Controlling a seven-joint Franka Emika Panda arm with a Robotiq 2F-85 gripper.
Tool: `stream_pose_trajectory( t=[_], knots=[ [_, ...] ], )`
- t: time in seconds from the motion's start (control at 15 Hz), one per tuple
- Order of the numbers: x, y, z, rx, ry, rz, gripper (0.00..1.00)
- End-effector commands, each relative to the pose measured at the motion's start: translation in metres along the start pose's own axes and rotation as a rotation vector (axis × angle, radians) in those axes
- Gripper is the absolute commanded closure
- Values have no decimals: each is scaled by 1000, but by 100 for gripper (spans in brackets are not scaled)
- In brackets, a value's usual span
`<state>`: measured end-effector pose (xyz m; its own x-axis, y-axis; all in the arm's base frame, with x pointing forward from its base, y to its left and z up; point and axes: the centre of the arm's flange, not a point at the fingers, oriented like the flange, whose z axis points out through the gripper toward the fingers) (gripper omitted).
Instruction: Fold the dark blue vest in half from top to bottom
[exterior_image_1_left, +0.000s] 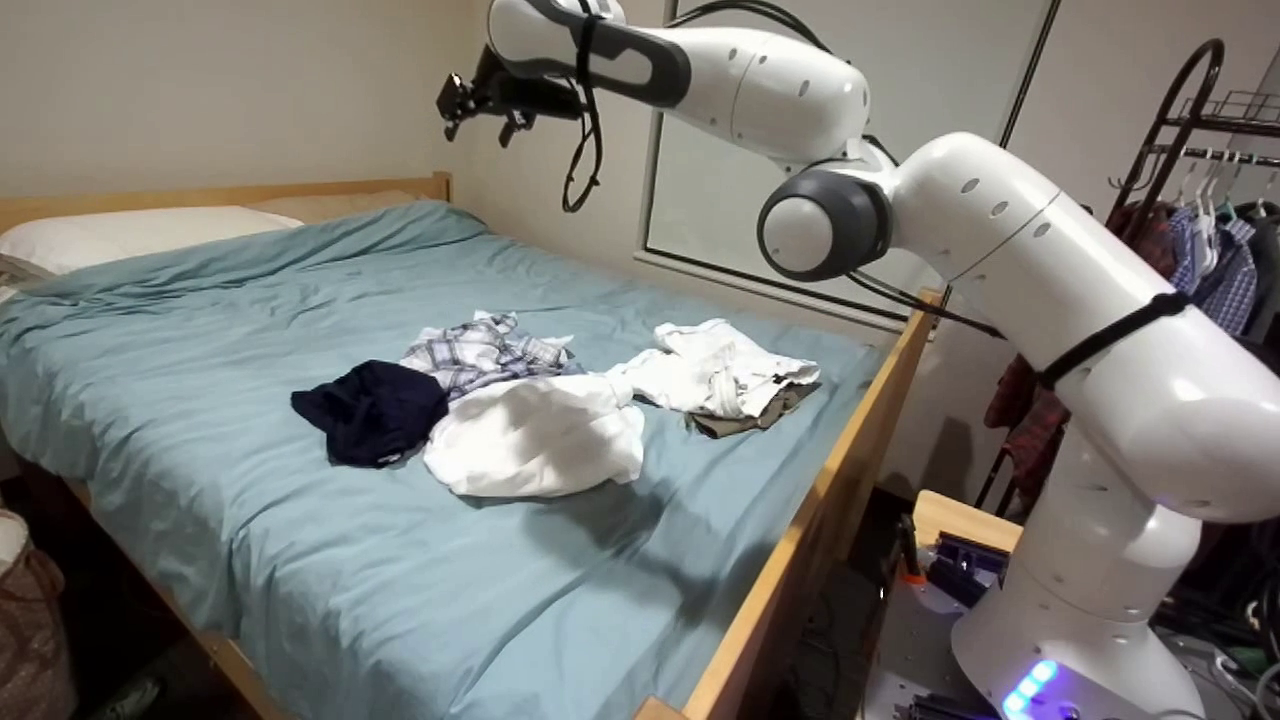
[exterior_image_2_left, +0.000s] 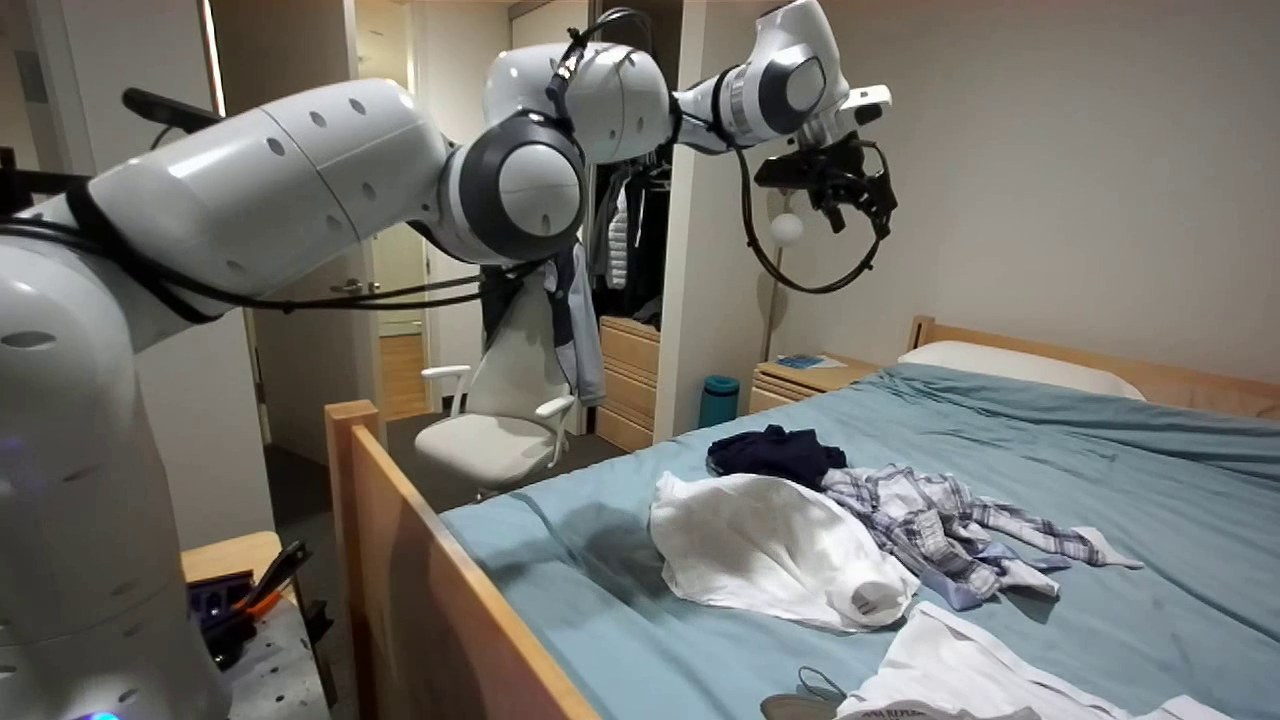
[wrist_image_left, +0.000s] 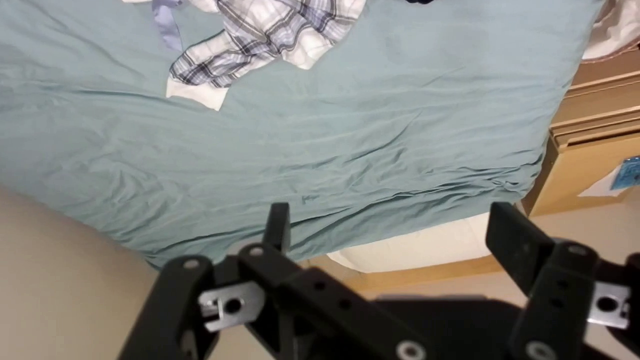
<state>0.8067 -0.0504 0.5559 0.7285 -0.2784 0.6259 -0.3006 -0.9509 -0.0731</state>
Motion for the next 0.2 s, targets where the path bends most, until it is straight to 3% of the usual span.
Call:
stream_pose_trajectory(
  t=[0.0,0.13],
  knots=[
    [1,1,-2,3,1,3,0],
    [1,0,-1,6,0,3,0]
  ],
)
